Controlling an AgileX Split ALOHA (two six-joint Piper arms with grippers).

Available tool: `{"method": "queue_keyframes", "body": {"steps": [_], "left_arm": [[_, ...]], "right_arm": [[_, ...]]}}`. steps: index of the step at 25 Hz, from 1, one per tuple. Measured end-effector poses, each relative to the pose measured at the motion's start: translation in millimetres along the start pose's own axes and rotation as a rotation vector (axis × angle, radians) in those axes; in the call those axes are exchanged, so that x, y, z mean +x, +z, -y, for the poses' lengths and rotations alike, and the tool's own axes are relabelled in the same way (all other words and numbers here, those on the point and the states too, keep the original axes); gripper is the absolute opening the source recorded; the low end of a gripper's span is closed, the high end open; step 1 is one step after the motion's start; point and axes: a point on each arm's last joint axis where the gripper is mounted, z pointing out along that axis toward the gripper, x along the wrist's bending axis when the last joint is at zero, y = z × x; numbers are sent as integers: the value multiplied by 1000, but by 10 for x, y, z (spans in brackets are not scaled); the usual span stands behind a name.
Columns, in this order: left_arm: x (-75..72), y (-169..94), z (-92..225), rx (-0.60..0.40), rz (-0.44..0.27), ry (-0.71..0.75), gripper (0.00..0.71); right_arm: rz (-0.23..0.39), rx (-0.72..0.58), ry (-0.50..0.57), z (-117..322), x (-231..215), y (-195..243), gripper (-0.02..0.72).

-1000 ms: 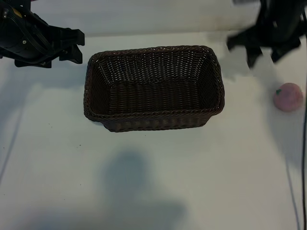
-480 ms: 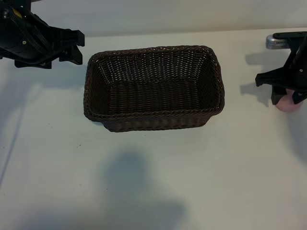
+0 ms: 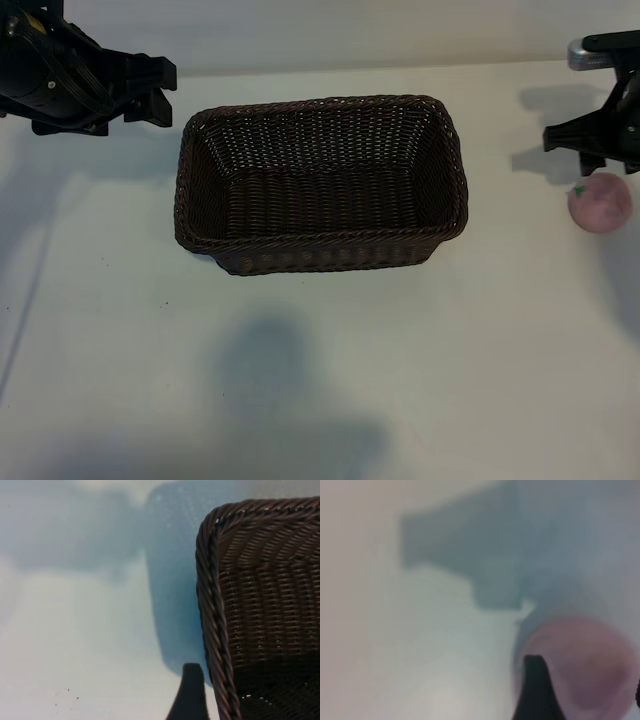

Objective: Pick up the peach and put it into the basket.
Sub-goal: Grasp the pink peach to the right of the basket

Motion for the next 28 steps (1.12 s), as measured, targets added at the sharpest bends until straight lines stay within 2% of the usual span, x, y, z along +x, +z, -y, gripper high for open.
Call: {"method": "queue_keyframes", "body": {"steps": [6,11,14,16,21,24,28], "left_arm": [[0,0,-2,-2,0,0,595],[0,0,-2,-2,0,0,595],[0,0,-2,-2,0,0,595],[0,0,-2,-2,0,0,594],[0,0,-2,-2,0,1,594],[0,0,-2,-2,0,2,594],[0,0,-2,-2,0,2,594]], "right_arm": [[22,66,-7,55,-87,170,466],[-49,106,0,95,-15,251,467],[-65,107,0,96,0,253,450],[-68,109,1,97,3,253,395],[-66,130,-2,117,1,251,94],[-66,142,0,120,1,243,45],[-62,184,1,51,-4,112,41]]}}
